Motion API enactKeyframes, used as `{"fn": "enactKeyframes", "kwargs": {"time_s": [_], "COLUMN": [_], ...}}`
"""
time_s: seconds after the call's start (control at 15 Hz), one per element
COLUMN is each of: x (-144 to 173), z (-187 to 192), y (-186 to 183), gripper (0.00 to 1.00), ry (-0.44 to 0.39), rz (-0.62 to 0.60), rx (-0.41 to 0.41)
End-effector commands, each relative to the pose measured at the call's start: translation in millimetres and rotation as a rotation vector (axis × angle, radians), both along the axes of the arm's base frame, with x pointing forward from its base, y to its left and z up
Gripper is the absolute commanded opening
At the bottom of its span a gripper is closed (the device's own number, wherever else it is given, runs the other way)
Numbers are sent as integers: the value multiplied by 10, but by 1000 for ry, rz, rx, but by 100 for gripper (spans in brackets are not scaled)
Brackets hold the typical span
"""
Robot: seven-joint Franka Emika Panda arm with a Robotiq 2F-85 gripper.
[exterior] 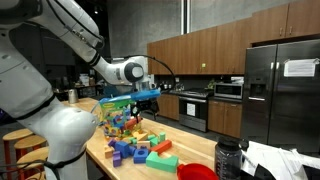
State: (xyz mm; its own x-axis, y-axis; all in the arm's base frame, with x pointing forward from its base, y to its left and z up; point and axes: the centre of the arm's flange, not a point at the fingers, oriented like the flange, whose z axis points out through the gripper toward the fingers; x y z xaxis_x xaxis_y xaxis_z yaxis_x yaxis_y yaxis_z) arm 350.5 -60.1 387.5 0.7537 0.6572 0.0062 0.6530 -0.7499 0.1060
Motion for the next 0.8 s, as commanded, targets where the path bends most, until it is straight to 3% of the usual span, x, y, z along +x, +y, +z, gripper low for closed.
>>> {"fn": "enactKeyframes", "kwargs": {"time_s": [0.0,0.33,0.73], "x": [-111,-108,286], "z": [-19,-289,-651], "y": [-51,-77,-48], "gripper": [100,100,100], "ry": [2,-12,-57], "rz": [-30,-49,26], "rx": [-4,2,-2]}}
